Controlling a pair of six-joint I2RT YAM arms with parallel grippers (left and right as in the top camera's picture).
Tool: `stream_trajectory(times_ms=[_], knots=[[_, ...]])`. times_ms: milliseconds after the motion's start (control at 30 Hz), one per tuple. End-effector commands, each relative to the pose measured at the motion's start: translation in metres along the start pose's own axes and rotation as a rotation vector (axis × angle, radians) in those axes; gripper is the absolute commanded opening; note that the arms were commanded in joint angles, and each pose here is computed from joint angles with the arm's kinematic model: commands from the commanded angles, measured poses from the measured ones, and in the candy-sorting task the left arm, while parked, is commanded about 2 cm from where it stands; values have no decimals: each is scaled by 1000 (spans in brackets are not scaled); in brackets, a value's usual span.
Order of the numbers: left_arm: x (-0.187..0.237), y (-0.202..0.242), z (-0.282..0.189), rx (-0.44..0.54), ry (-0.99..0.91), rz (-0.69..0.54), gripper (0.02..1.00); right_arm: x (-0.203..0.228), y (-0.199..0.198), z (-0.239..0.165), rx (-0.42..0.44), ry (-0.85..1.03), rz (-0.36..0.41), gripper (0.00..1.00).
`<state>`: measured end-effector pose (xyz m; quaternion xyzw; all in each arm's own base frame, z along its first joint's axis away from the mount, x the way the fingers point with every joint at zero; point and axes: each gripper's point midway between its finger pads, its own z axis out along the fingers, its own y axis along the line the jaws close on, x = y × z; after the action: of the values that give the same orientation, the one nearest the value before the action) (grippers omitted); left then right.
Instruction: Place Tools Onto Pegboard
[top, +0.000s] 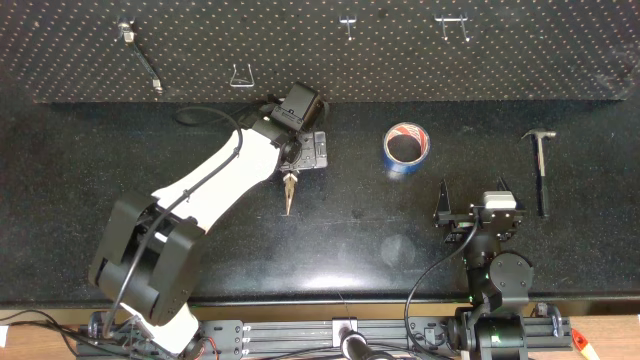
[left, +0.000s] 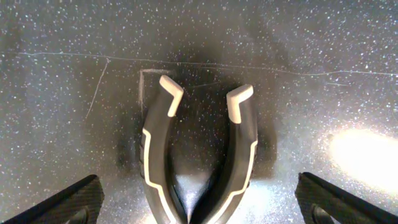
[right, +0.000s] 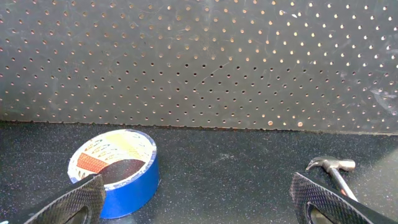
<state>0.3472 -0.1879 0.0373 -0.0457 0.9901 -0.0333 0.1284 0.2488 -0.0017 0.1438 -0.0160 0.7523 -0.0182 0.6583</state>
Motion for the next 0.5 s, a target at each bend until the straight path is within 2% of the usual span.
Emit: stream_trajectory(times_ms=[33, 500], knots=[[8, 4, 13, -18, 37, 33, 1000, 2, 1, 0, -5, 6, -14, 963], [6, 3, 14, -12, 28, 76, 1000, 2, 1, 0, -5, 6, -14, 963]])
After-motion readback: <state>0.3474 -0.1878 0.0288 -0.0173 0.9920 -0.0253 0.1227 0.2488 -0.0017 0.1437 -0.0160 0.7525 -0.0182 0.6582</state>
